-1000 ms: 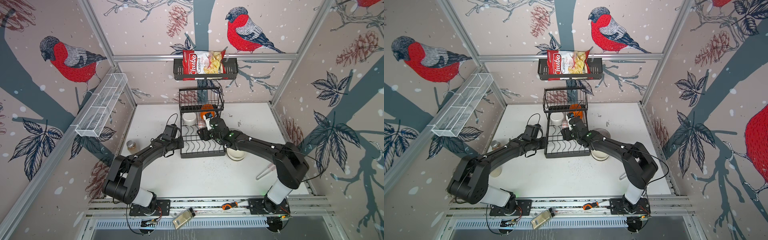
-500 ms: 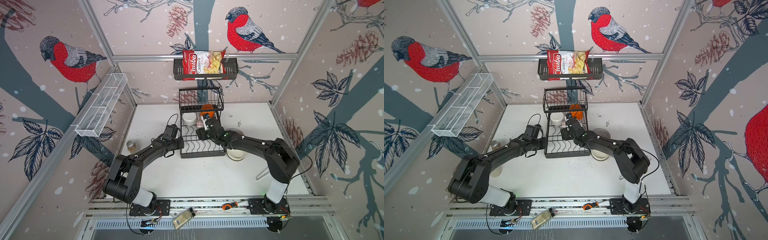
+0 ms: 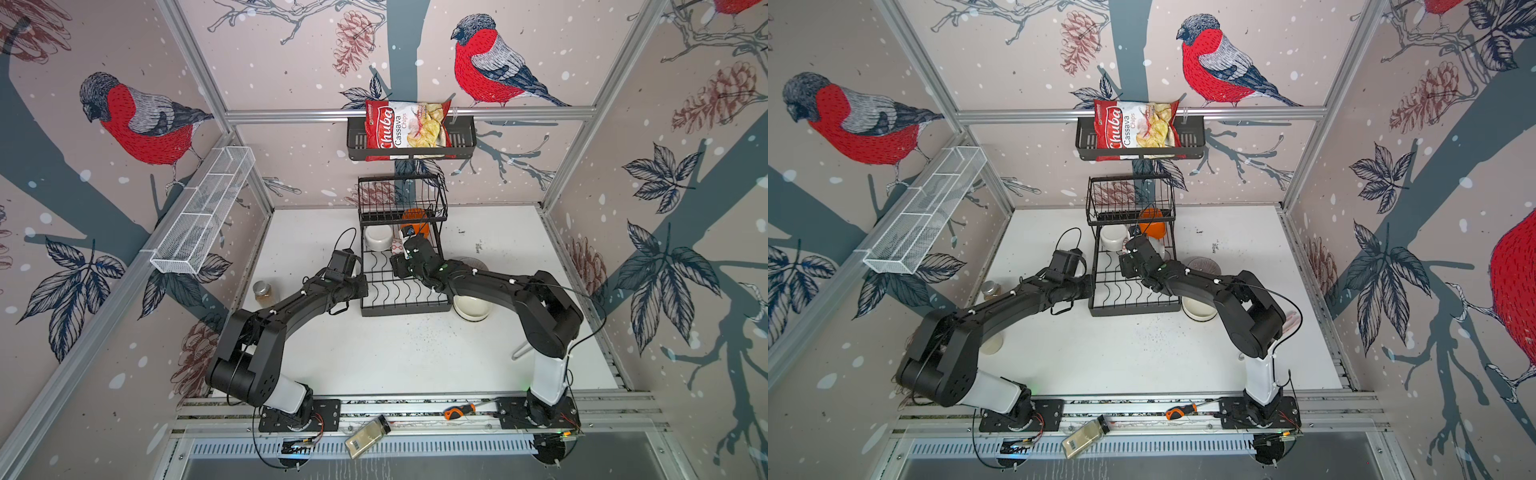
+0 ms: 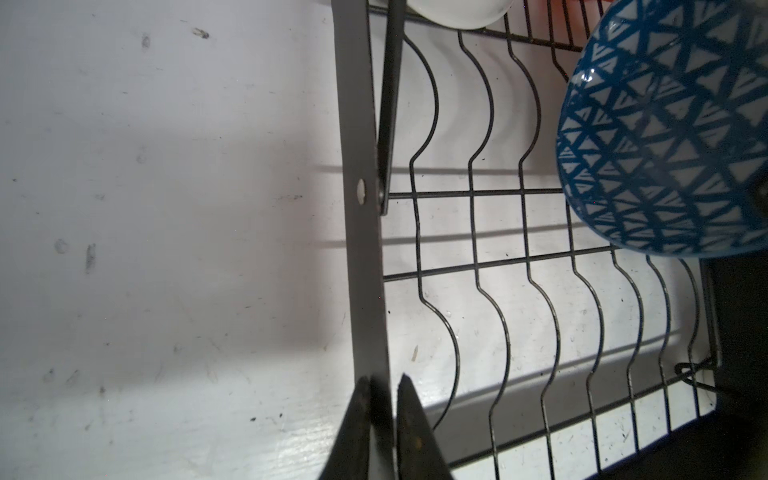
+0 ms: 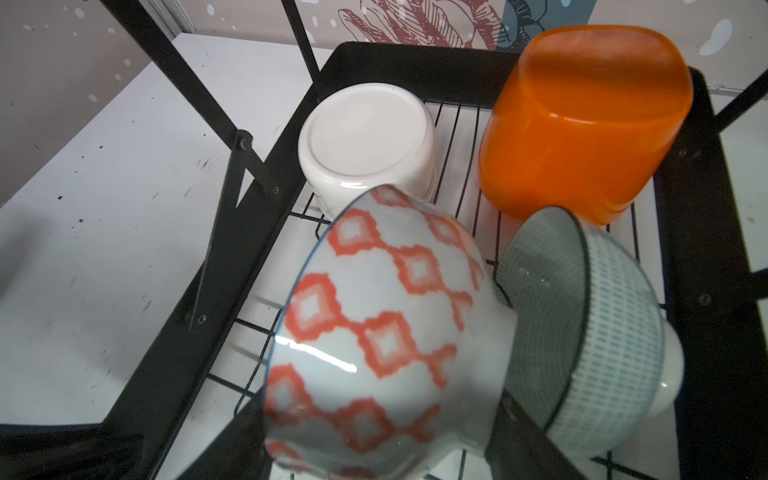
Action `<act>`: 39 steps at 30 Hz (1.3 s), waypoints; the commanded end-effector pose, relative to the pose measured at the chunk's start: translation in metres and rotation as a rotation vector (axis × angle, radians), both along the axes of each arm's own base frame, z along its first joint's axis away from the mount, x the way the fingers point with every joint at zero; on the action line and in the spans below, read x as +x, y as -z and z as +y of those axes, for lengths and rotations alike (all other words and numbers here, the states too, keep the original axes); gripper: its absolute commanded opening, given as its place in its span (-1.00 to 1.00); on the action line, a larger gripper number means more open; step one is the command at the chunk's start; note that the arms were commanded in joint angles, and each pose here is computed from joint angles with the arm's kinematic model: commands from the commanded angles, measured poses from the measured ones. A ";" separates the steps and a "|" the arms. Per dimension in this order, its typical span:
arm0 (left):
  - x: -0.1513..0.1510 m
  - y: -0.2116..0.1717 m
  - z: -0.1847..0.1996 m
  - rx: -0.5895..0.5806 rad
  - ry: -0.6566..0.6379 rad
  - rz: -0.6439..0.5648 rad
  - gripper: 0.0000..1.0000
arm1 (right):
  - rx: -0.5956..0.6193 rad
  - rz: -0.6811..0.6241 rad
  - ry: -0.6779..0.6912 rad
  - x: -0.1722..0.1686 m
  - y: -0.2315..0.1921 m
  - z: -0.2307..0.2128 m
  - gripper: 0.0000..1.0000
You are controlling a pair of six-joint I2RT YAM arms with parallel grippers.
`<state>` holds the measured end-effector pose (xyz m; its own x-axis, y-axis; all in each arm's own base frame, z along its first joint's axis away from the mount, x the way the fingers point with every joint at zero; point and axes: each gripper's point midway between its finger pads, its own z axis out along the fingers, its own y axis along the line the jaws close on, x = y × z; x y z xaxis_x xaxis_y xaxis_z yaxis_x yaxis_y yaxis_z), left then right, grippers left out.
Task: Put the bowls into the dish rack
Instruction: 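Press the bowl down into the slots beside the green-striped bowl with the right gripper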
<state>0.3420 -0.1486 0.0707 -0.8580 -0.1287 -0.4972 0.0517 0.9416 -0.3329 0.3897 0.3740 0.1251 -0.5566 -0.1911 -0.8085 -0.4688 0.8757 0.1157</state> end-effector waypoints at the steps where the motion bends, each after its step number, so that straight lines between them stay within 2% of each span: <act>1: 0.000 -0.001 -0.002 0.000 0.018 -0.002 -0.73 | 0.019 -0.057 0.031 0.011 -0.011 0.003 0.01; 17: 0.000 -0.002 -0.003 -0.003 0.020 -0.006 -0.73 | 0.026 -0.017 0.036 0.015 0.011 0.011 0.03; 31: 0.000 -0.001 -0.003 -0.005 0.022 -0.007 -0.73 | 0.048 0.032 0.066 0.014 0.027 0.010 0.13; 39: 0.000 0.000 -0.003 -0.003 0.021 -0.005 -0.73 | 0.057 0.057 0.081 0.012 0.034 0.010 0.28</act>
<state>0.3417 -0.1492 0.0708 -0.8582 -0.1274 -0.4973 0.0536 0.9412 -0.3335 0.4051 0.3845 0.1001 -0.5864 -0.1039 -0.8033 -0.4034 0.8975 0.1784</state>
